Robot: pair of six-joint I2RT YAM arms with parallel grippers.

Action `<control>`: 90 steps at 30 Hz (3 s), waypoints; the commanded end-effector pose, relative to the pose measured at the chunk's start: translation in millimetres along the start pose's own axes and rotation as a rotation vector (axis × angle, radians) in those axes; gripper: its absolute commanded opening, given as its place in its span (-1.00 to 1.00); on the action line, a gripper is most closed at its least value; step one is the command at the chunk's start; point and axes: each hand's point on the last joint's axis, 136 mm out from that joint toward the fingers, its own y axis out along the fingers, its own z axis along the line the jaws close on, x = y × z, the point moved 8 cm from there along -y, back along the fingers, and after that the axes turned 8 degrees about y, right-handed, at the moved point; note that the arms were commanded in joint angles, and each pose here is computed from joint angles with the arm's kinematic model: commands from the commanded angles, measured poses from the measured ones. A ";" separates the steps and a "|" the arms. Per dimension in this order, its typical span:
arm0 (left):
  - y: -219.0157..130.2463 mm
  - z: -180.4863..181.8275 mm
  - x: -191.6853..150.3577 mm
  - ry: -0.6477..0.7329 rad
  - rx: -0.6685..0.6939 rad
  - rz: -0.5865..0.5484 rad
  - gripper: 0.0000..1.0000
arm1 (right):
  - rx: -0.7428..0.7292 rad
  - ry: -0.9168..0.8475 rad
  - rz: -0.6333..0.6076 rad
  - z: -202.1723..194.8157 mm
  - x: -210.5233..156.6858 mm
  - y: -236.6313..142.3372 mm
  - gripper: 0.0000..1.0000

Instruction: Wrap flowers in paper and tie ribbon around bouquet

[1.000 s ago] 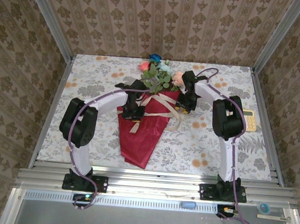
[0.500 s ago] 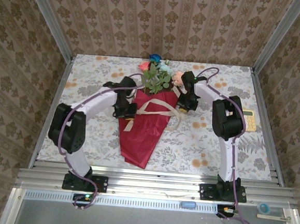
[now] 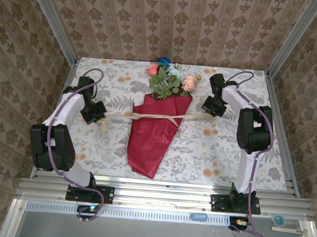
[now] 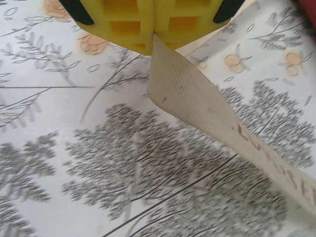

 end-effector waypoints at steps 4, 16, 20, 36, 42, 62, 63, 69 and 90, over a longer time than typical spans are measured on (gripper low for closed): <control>10.6 34.4 19.7 -0.082 0.162 0.007 -1.00 | -0.064 0.026 -0.020 -19.0 7.7 -3.7 -1.00; 29.0 22.7 19.4 -0.150 0.176 0.077 -0.26 | -0.104 0.024 -0.019 -30.7 4.9 -2.9 -1.00; 3.1 13.9 4.6 -0.289 0.085 0.029 0.07 | -0.105 0.021 -0.015 -31.5 3.9 -2.0 -1.00; 65.4 -121.3 -33.6 -0.824 -0.425 0.156 0.26 | -0.088 0.010 0.004 -31.5 1.0 1.2 -1.00; 75.5 -126.7 -38.4 -0.861 -0.363 0.223 0.28 | -0.076 0.014 0.012 -31.8 -0.5 2.2 -1.00; 103.1 -124.8 -37.8 -0.871 -0.293 0.230 -1.00 | -0.089 0.002 -0.007 -33.3 2.0 -3.5 -1.00; 101.9 -123.4 -37.4 -0.871 -0.294 0.226 -1.00 | -0.096 0.005 -0.012 -35.2 3.1 -4.0 -1.00; 88.5 -94.9 -27.5 -0.891 -0.305 0.156 -1.00 | -0.137 0.055 -0.050 -57.0 19.9 -10.2 -1.00; 93.9 -42.4 -17.0 -0.872 -0.314 0.173 -0.58 | -0.169 0.206 -0.085 -104.5 64.1 -19.2 -1.00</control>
